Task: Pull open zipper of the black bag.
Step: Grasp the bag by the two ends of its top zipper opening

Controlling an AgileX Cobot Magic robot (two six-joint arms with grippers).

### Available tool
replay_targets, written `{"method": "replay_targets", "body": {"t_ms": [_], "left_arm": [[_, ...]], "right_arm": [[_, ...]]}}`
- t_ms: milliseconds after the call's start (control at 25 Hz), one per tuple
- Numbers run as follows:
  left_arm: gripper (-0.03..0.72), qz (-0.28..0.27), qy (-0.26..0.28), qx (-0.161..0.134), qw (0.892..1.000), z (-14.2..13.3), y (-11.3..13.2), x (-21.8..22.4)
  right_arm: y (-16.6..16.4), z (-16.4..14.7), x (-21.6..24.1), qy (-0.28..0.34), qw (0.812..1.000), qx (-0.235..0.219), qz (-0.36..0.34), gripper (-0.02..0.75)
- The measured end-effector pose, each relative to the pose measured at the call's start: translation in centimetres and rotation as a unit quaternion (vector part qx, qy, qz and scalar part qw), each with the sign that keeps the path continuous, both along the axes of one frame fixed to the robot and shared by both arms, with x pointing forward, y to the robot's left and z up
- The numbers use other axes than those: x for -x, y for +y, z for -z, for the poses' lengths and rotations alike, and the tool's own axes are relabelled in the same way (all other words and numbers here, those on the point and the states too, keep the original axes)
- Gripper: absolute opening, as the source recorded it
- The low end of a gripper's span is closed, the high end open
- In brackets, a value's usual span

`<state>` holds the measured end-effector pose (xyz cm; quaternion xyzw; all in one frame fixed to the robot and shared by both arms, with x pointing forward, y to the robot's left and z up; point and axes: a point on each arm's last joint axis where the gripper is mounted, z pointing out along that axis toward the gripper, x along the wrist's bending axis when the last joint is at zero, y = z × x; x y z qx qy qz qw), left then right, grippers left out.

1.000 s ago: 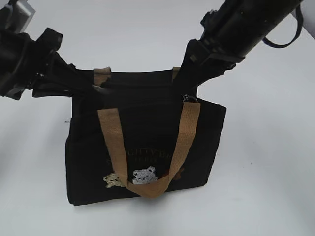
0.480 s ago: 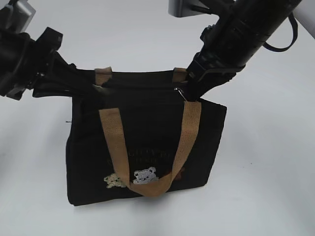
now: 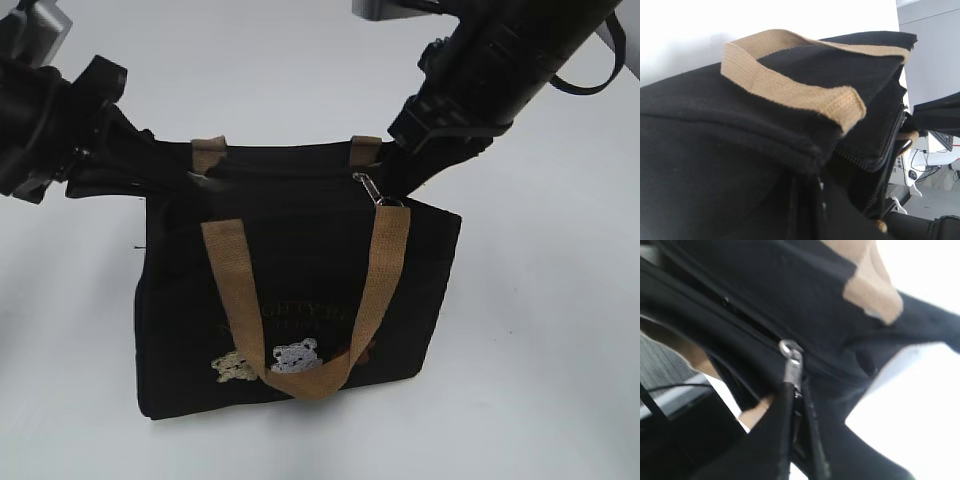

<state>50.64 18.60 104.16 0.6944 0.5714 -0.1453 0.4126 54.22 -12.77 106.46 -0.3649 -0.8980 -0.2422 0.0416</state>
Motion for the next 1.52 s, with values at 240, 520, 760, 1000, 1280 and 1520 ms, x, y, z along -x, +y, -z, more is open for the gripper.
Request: {"method": "replay_targets", "body": {"t_ms": [240,520,760,1000,1280,1520], "left_arm": [[0.004,0.0,0.0,0.0,1.0,0.0,0.0,0.0],[0.004,0.0,0.0,-0.001,1.0,0.0,0.0,0.0],[0.004,0.001,0.0,-0.002,1.0,0.0,0.0,0.0],[0.004,0.001,0.0,-0.001,1.0,0.0,0.0,0.0],[0.004,-0.001,0.004,0.01,1.0,-0.1,-0.1,0.0],[0.004,0.008,0.01,0.019,1.0,-0.2,-0.5,0.3]], "right_arm": [[0.7,-0.6,0.0,-0.005,0.999,-0.045,0.004,0.275],[0.8,-0.5,-0.5,-0.025,0.998,-0.052,0.015,0.361],[1.0,1.1,-1.2,-0.002,0.999,-0.041,0.014,0.329],[0.4,1.5,-1.1,-0.007,1.0,0.002,-0.003,0.032],[-0.1,1.0,-0.7,-0.012,0.999,0.03,-0.001,0.014],[-2.0,0.1,-0.7,-0.012,0.998,0.05,0.032,0.004]]}}
